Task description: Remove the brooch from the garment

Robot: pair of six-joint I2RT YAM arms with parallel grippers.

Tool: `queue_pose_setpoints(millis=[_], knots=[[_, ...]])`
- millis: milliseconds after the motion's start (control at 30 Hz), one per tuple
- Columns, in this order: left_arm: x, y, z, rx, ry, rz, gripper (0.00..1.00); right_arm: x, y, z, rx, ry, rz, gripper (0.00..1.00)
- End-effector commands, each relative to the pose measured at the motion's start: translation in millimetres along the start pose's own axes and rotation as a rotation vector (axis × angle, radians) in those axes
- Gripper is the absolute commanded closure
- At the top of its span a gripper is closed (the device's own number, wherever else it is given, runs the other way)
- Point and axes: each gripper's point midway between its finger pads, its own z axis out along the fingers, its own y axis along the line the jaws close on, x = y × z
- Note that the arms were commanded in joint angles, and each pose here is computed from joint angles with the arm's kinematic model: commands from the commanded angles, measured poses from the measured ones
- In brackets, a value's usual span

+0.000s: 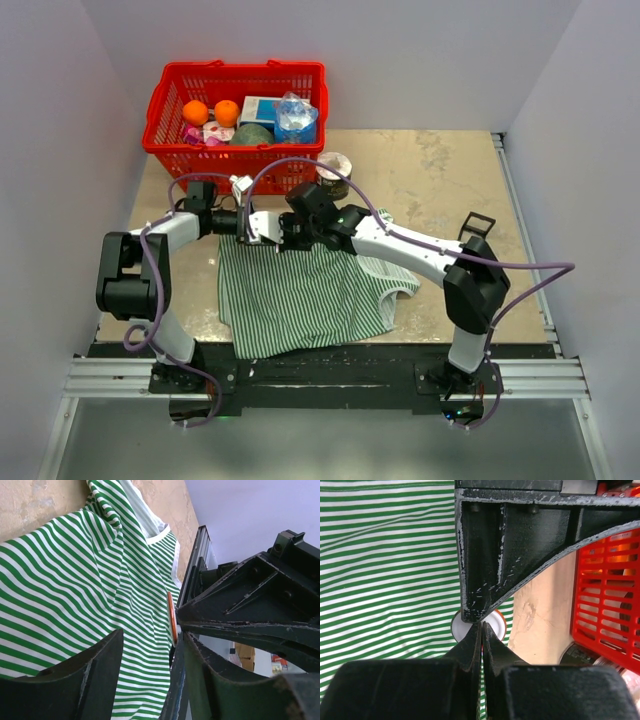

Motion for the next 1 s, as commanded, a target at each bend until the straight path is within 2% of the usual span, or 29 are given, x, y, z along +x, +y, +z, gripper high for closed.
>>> queue_pose_setpoints(millis=[0, 100, 133, 300, 533, 667, 767, 867, 900, 967], knots=[[-6.1, -3.5, 3.5, 0.028, -0.004, 0.02, 0.49, -23.8, -21.6, -4.6, 0.07, -0.057, 0.013, 1.0], [-2.5, -4.2, 3.6, 0.028, 0.009, 0.031, 0.53, -23.7, -25.2, -3.1, 0.089, -0.049, 0.032, 1.0], [-0.9, -3.3, 3.6, 0.028, 0.012, 0.027, 0.58, -23.3, -25.4, -2.6, 0.09, -0.048, 0.033, 1.0], [-3.8, -1.5, 4.8, 0.023, 0.008, 0.028, 0.65, -26.6, -25.2, -0.6, 0.092, -0.053, 0.03, 1.0], [-6.5, 0.9, 8.4, 0.016, 0.007, 0.026, 0.62, -26.2, -31.4, 0.0, 0.125, -0.046, 0.055, 1.0], [-10.6, -1.2, 10.8, 0.025, -0.001, 0.032, 0.63, -27.4, -31.9, -2.6, 0.137, -0.05, 0.098, 1.0], [-10.2, -4.0, 13.6, 0.041, 0.009, 0.034, 0.69, -26.2, -31.4, -3.4, 0.143, -0.05, 0.114, 1.0], [-9.6, -6.7, 16.5, 0.064, 0.019, 0.04, 0.81, -24.8, -29.9, -2.4, 0.14, -0.049, 0.117, 1.0], [-9.2, -7.8, 17.4, 0.07, 0.022, 0.04, 0.89, -25.3, -30.6, -3.1, 0.143, -0.05, 0.117, 1.0], [-9.1, -9.1, 17.7, 0.078, 0.025, 0.042, 0.95, -25.5, -30.8, -2.5, 0.144, -0.051, 0.118, 1.0]])
